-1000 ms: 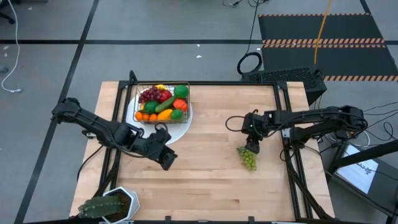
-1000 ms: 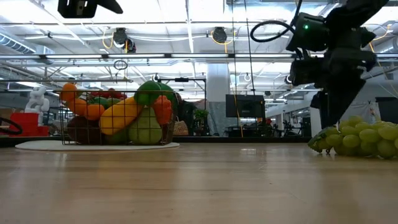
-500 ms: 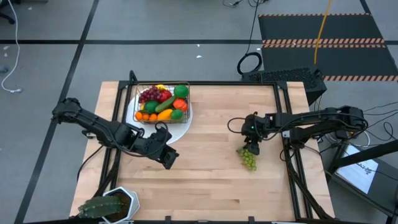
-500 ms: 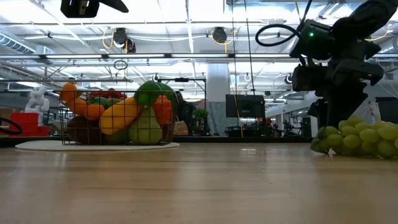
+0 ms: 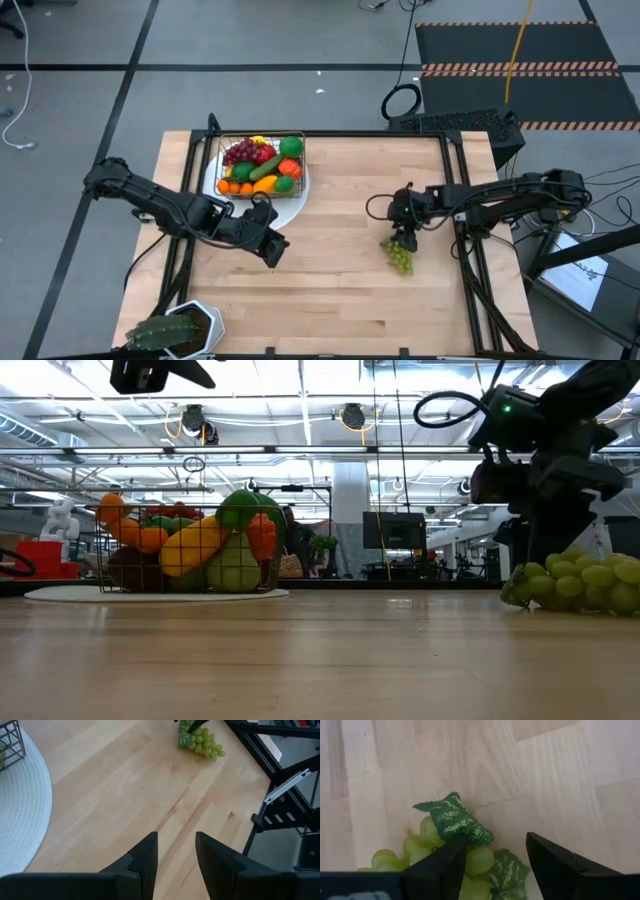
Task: Build produce basket
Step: Put the green grapes into the wired basket
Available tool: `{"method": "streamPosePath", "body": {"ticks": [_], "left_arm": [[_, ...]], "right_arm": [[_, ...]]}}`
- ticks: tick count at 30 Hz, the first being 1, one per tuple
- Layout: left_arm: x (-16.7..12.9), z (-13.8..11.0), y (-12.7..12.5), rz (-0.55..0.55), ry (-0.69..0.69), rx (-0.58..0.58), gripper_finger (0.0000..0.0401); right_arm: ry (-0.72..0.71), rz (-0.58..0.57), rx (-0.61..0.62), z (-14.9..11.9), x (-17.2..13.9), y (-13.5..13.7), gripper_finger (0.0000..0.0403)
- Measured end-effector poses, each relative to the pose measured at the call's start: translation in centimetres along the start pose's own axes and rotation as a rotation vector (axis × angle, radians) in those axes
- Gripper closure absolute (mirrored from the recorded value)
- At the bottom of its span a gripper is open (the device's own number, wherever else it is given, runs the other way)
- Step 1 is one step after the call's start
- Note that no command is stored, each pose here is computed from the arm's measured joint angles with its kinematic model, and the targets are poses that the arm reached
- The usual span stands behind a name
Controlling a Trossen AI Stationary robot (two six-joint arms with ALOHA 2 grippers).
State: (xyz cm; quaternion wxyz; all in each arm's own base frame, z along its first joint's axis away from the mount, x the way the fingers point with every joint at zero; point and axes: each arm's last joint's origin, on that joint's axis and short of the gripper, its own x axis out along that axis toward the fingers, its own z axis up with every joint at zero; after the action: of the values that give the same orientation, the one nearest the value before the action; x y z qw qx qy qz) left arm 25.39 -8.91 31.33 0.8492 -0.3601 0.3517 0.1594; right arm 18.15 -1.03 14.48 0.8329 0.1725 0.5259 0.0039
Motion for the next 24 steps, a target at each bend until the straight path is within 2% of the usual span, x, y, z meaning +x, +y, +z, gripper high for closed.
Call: {"method": "streamPosePath", "body": {"ticks": [4,7,11,17,24], "left_arm": [[0.0,0.0,0.0,0.0,0.0,0.007,0.027],[0.0,0.0,0.0,-0.003,0.006,0.006,0.027],[0.0,0.0,0.0,-0.004,0.007,0.003,0.027],[0.0,0.0,0.0,-0.004,0.007,0.005,0.027],[0.0,0.0,0.0,-0.004,0.005,0.009,0.027]], "right_arm": [[0.043,-0.001,0.052,-0.5,0.0,0.2,0.0168],[0.074,0.001,0.088,-0.8,0.1,0.5,0.0159],[0.045,0.032,0.147,-0.4,-0.1,0.8,0.0164],[-0.007,0.14,0.122,0.8,-1.5,1.7,0.0182],[-0.022,0.095,0.231,0.9,-1.4,1.8,0.0194]]}}
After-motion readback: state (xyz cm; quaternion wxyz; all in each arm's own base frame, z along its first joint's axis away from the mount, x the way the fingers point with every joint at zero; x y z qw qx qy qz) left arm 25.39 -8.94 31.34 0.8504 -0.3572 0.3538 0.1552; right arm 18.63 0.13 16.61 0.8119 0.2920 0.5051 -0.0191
